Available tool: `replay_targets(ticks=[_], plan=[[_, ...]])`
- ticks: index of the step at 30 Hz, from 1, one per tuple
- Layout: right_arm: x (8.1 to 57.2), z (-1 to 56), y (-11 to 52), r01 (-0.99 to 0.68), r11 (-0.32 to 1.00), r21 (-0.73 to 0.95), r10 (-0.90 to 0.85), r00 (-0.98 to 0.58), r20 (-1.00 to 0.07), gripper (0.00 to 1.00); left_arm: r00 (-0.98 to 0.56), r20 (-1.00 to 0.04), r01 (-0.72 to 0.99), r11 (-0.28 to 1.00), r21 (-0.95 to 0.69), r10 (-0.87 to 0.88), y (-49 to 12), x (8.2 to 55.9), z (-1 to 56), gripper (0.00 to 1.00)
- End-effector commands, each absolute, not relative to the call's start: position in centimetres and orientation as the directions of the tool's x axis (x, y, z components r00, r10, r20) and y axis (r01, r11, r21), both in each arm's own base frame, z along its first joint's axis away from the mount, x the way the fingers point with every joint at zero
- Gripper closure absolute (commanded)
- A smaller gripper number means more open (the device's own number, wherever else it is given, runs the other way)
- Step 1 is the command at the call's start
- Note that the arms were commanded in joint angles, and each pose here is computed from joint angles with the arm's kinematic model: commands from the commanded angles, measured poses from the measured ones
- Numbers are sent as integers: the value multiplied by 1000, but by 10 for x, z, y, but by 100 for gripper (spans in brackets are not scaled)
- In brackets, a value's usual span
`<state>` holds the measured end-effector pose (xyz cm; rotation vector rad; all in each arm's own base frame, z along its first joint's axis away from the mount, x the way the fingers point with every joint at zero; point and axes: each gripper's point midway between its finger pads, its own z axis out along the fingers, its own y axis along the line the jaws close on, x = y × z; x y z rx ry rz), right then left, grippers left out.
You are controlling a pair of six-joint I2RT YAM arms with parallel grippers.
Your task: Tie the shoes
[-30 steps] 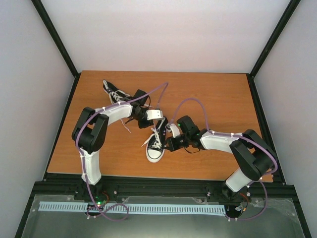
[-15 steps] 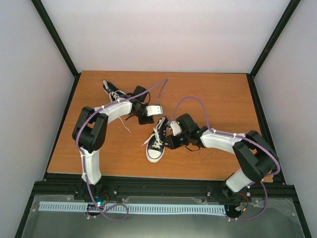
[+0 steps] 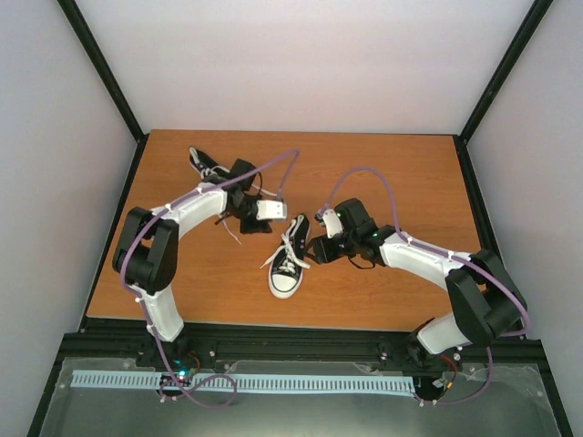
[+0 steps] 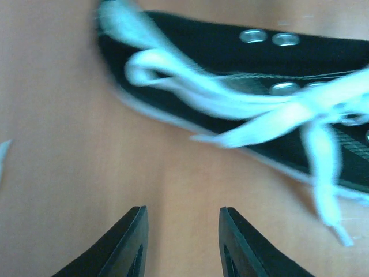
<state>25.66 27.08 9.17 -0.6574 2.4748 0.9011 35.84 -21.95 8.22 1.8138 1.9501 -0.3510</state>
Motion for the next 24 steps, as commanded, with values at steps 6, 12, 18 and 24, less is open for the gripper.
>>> replay_targets(ticks=[6,12,18,24], plan=[[263,99,275,-569,667,482,-280,-790,-545,47,141,-514,949,32,313,846,-258,353,80,62],[263,98,273,-566,671,479,-276,-790,-547,47,182,-483,953,-34,300,856,-261,343,66,58],[262,99,274,-571,666,480,-279,-787,-550,47,220,-514,960,-92,263,829,-270,324,69,59],[261,99,272,-569,668,480,-275,-788,-551,48,251,-504,960,-146,239,827,-265,309,64,63]])
